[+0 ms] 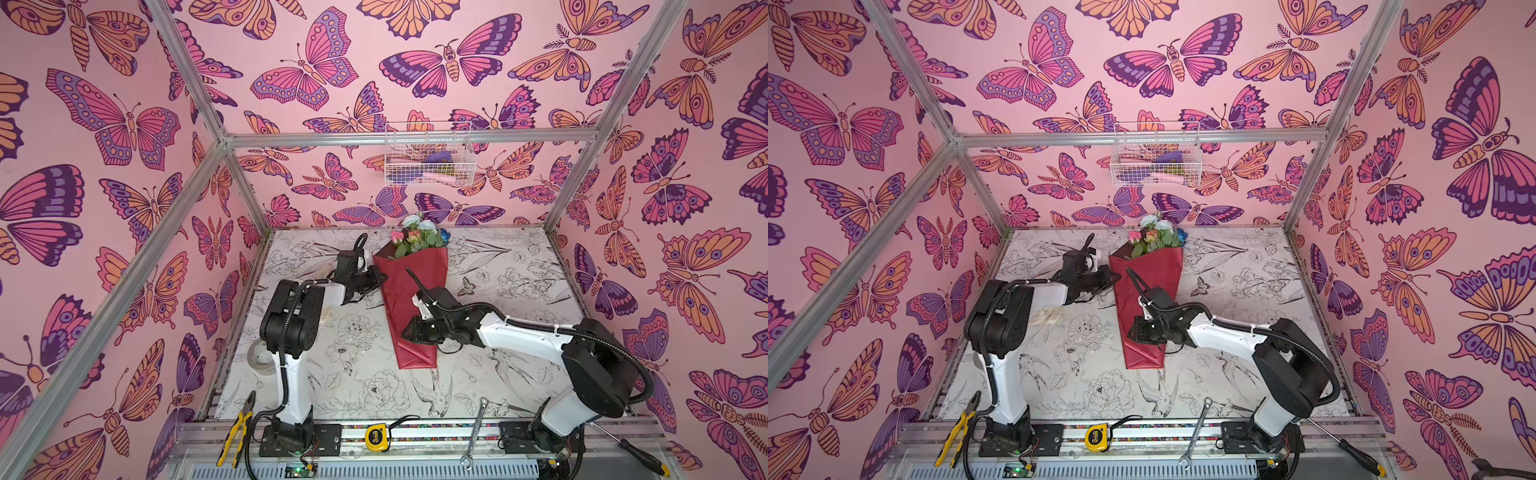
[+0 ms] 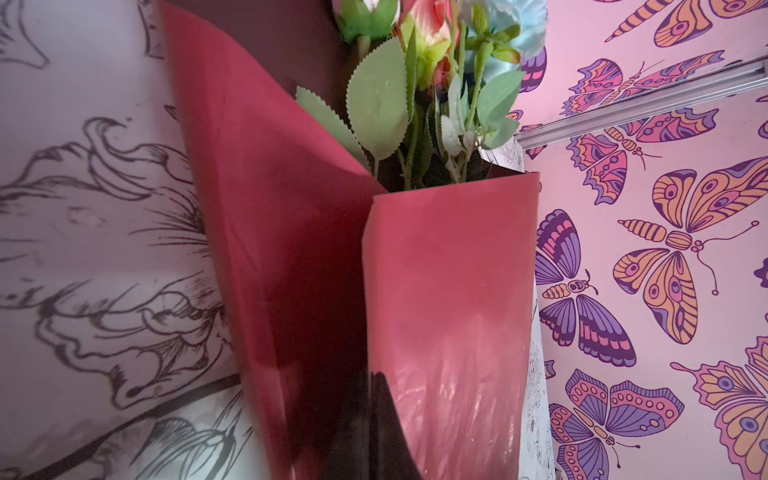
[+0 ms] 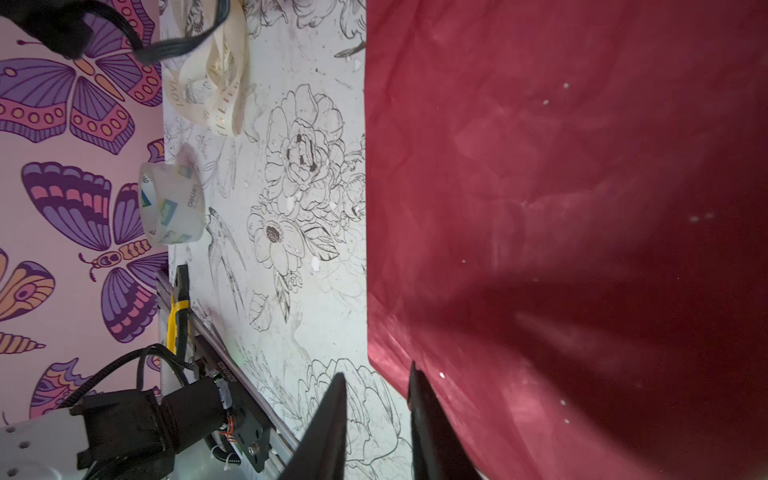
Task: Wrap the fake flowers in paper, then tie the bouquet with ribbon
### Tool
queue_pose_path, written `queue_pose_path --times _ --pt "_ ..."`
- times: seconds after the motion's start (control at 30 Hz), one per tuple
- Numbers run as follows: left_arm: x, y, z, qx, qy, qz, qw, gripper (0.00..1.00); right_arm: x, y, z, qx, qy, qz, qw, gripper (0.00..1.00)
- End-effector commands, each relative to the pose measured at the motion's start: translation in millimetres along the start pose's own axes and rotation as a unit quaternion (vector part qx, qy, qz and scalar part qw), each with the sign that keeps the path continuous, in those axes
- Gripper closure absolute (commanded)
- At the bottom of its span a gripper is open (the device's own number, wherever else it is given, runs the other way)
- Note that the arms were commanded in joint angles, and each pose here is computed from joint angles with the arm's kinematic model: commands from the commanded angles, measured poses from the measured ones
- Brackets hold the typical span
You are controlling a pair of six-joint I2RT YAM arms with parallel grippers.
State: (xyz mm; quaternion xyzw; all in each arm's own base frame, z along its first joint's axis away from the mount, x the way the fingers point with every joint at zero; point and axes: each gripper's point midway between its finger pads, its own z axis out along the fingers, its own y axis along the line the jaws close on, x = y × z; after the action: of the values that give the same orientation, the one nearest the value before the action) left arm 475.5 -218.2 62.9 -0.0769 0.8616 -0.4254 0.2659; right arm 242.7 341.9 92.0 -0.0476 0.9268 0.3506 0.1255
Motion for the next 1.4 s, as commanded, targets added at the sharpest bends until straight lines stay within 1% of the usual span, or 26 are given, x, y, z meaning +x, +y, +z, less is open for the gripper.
queue_pose_path --times 0.0,0.23,0.27,0.43,0.67,0.7,0.97,1.2,1.37 --pt "-6 4 -1 0.003 -0.003 0.009 1.000 1.00 0 10 0 -0.023 0.004 0.010 1.000 0.72" --pt "-7 8 -2 0.000 -0.004 0.004 1.000 1.00 1 9 -7 -0.040 0.004 0.030 0.999 0.74" --pt "-7 8 -2 0.000 -0.004 0.005 1.000 1.00 -1 12 -15 -0.046 -0.004 0.028 0.999 0.74" --pt "-7 9 -2 0.001 -0.003 0.004 1.000 1.00 3 8 -17 -0.043 -0.003 0.035 0.998 0.75" --pt "-5 13 0 -0.002 -0.001 0.002 1.000 1.00 12 -5 -6 -0.037 0.010 0.050 0.998 0.77" --pt "-5 14 0 -0.003 0.000 0.002 1.000 1.00 15 -13 2 -0.026 0.019 0.057 0.998 0.77" --pt "-3 21 2 -0.006 0.003 -0.004 1.000 1.00 30 -40 23 -0.003 0.041 0.083 0.996 0.83" --pt "-2 25 2 -0.007 0.003 -0.006 1.000 1.00 46 -63 38 0.011 0.053 0.114 0.992 0.85" --pt "-5 25 2 -0.006 -0.001 -0.007 1.000 1.00 52 -71 40 0.012 0.052 0.129 0.990 0.85"
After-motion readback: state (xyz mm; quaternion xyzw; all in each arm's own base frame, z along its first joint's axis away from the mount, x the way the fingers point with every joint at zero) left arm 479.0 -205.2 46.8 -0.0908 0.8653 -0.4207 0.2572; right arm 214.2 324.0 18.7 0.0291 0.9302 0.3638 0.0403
